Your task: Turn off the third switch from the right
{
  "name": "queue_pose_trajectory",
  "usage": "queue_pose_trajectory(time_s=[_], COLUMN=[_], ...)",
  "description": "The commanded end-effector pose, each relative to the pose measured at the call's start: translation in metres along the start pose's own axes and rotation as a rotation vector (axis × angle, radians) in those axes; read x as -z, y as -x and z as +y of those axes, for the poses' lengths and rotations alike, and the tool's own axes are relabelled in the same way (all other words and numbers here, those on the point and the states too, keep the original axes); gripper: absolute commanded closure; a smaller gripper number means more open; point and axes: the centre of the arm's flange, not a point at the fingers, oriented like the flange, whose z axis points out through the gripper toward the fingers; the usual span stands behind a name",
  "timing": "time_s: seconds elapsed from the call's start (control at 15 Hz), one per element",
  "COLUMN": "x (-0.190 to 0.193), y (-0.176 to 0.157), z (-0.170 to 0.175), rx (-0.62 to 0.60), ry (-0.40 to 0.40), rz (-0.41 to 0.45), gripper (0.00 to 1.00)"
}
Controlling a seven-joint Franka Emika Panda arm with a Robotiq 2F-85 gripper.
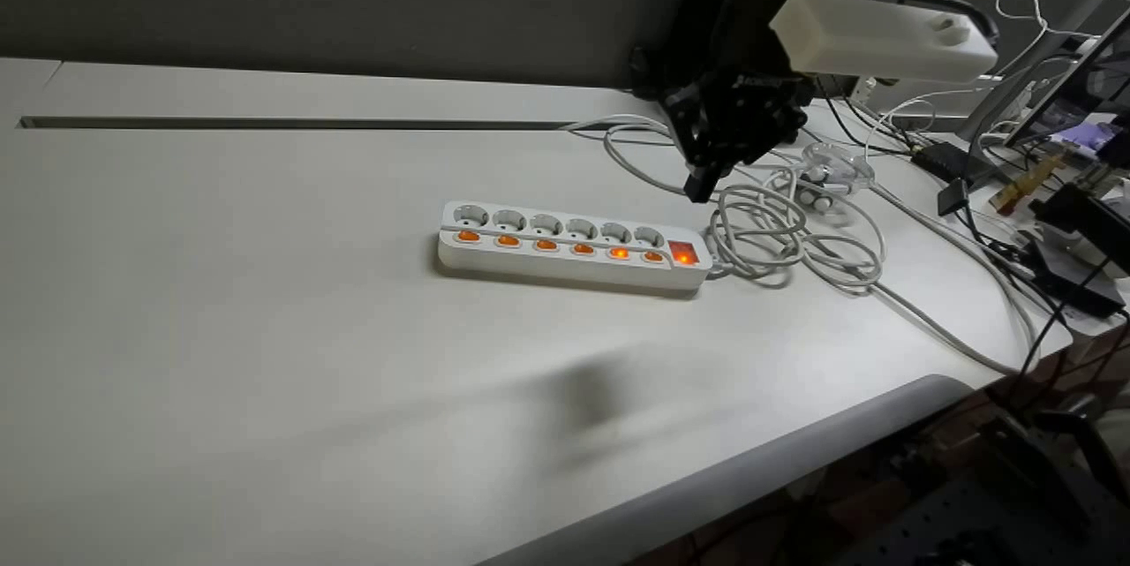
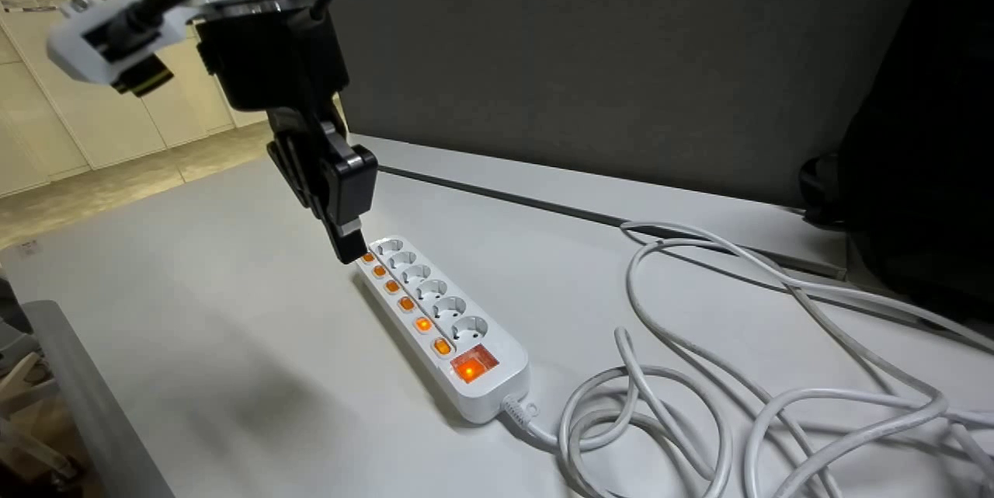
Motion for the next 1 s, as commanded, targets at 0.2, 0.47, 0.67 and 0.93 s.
queue_pose_trajectory(time_s=[0.2, 0.47, 0.67, 0.93], x=[-0.024, -0.046, -0.062, -0.082], y=[-0.018, -0.033, -0.04, -0.046], z=[0.005, 0.007, 0.006, 0.001], rx=[-0.071, -0.13, -0.153, -0.168], ry=[0.013, 0.018, 0.027, 0.031], rz=[-0.006, 0.021, 0.022, -0.007], gripper=[1.0, 1.0, 1.0, 1.0])
